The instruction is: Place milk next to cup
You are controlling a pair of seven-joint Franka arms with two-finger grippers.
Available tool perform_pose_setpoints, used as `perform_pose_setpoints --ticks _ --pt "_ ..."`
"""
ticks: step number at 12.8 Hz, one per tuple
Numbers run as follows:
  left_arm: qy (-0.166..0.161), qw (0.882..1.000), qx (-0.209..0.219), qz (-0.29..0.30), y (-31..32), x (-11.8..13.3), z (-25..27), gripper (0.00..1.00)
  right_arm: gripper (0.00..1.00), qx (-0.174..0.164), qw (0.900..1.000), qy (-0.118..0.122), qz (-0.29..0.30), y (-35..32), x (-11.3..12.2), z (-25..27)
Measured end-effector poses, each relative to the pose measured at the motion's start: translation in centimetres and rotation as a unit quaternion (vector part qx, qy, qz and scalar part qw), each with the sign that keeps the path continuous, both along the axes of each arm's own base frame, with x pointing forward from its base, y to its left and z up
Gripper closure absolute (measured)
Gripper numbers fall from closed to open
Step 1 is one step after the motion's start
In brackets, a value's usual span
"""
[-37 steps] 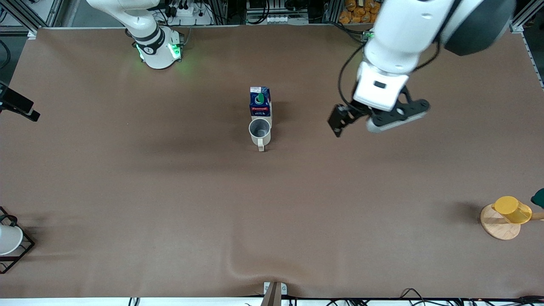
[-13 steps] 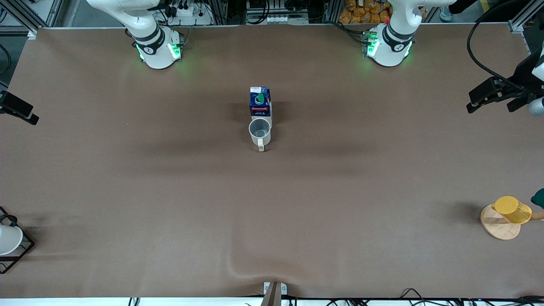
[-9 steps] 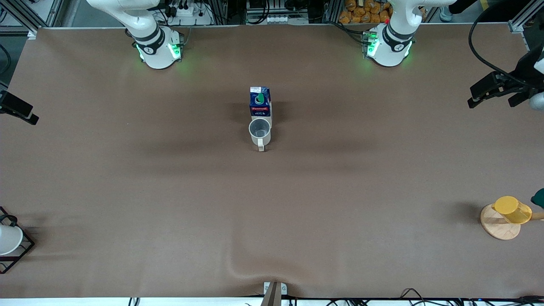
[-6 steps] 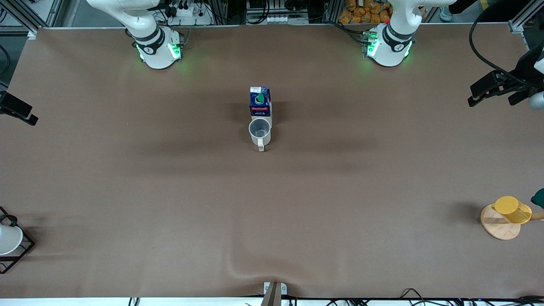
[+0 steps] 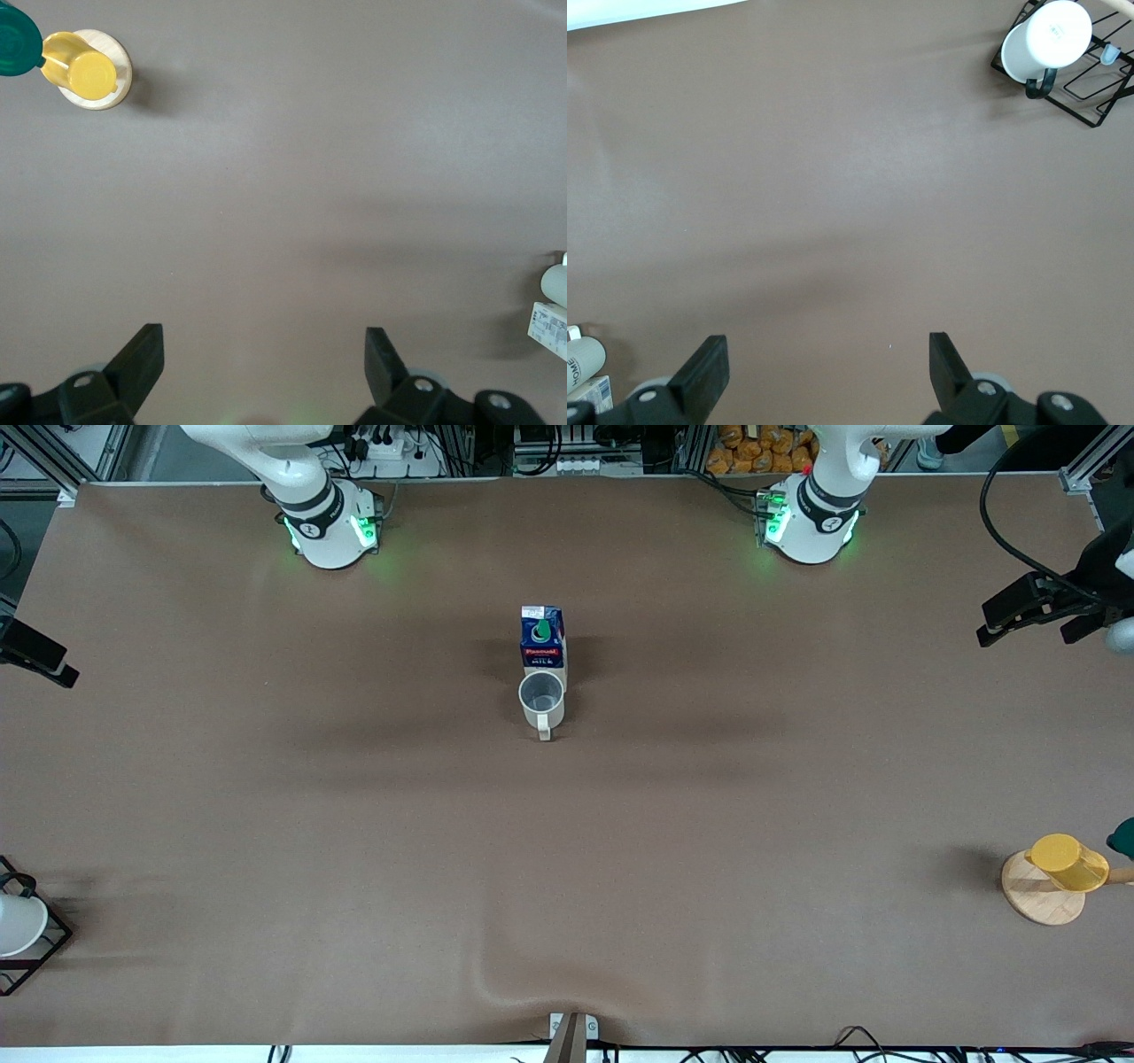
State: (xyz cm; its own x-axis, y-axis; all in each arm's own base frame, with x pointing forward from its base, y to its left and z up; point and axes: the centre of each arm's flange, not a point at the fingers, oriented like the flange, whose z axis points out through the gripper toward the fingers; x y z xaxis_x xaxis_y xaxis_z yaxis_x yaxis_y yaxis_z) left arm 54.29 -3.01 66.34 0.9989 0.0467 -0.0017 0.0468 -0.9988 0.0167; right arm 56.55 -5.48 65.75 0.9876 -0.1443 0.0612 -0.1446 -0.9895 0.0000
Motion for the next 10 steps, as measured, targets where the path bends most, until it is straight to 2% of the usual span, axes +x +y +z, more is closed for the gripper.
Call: perform_pose_setpoints --ticks 10 --pt "0.003 1.000 0.001 -0.002 -0.18 0.05 -0.19 0.00 0.00 -0.001 1.000 -0.001 0.000 0.03 0.47 -0.46"
